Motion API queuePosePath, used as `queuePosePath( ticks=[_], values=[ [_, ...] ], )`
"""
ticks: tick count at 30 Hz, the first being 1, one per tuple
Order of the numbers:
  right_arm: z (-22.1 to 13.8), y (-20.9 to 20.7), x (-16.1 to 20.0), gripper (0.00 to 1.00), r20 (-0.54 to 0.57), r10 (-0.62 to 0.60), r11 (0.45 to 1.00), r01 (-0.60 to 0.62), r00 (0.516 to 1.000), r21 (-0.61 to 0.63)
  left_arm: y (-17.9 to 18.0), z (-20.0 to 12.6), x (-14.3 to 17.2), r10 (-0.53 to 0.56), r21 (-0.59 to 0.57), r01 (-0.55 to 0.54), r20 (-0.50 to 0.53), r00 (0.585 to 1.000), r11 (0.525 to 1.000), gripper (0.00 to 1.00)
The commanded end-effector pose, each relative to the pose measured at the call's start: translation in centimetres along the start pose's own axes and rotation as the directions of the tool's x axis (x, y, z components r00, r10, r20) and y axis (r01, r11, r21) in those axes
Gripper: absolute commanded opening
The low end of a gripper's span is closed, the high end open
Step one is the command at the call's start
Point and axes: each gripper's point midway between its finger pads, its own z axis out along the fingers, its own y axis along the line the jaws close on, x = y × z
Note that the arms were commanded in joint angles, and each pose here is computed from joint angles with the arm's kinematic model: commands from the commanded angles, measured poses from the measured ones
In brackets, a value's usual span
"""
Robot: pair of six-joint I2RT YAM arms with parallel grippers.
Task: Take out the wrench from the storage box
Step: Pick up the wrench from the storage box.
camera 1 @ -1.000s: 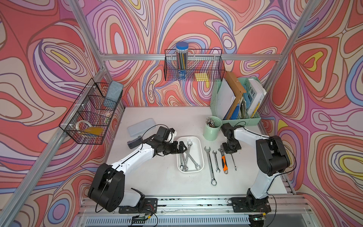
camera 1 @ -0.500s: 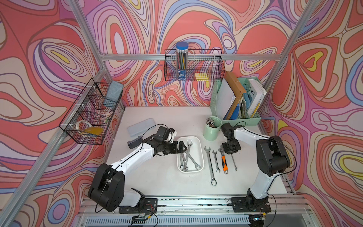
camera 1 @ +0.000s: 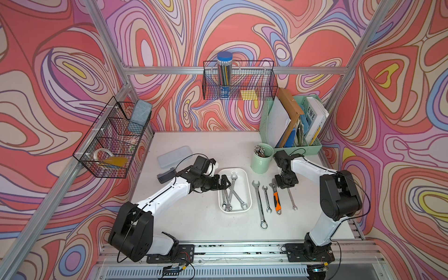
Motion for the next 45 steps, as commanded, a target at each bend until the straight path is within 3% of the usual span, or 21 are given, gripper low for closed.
queuePosePath(
  ticks=[1, 5, 9, 15, 21, 30, 34, 45],
  values=[
    [-2.1, 0.0, -0.8, 0.26, 0.063, 0.032, 0.999, -0.030, 0.997, -0.034, -0.9, -1.0, -0.3, 0.027, 0.003, -0.027, 0.022, 0.999, 1.000, 0.99],
    [-4.4, 0.7, -1.5, 0.30, 0.137, 0.048, 0.994, -0.034, 0.989, -0.106, -1.7, -1.1, -0.4, 0.054, -0.013, -0.054, 0.031, 0.998, 0.998, 0.99],
    [-7.6, 1.8, -2.2, 0.41, 0.233, 0.096, 0.974, -0.043, 0.968, -0.222, -2.5, -0.7, -0.4, 0.099, -0.055, -0.097, 0.025, 0.995, 0.994, 0.99],
    [-12.5, 4.5, -2.4, 0.67, 0.343, 0.219, 0.885, -0.039, 0.913, -0.463, -3.4, 0.8, -0.6, 0.170, -0.149, -0.165, 0.019, 0.985, 0.975, 0.94],
    [-14.4, 5.7, -1.2, 0.92, 0.341, 0.313, 0.808, -0.061, 0.886, -0.586, -3.2, 3.8, -0.7, 0.213, -0.224, -0.214, -0.030, 0.977, 0.951, 0.84],
    [-15.2, 5.9, -0.1, 0.98, 0.344, 0.354, 0.774, -0.066, 0.870, -0.630, -0.2, 8.0, 0.4, 0.197, -0.312, -0.226, -0.121, 0.973, 0.923, 0.62],
    [-14.9, 5.6, 0.1, 0.98, 0.342, 0.356, 0.784, -0.079, 0.870, -0.616, 0.3, 9.2, 0.7, 0.194, -0.324, -0.231, -0.143, 0.971, 0.917, 0.46],
    [-14.3, 5.4, 0.4, 0.98, 0.343, 0.357, 0.792, -0.087, 0.869, -0.604, 2.3, 10.8, 2.4, 0.240, -0.403, -0.325, -0.248, 0.939, 0.855, 0.35]
  ],
)
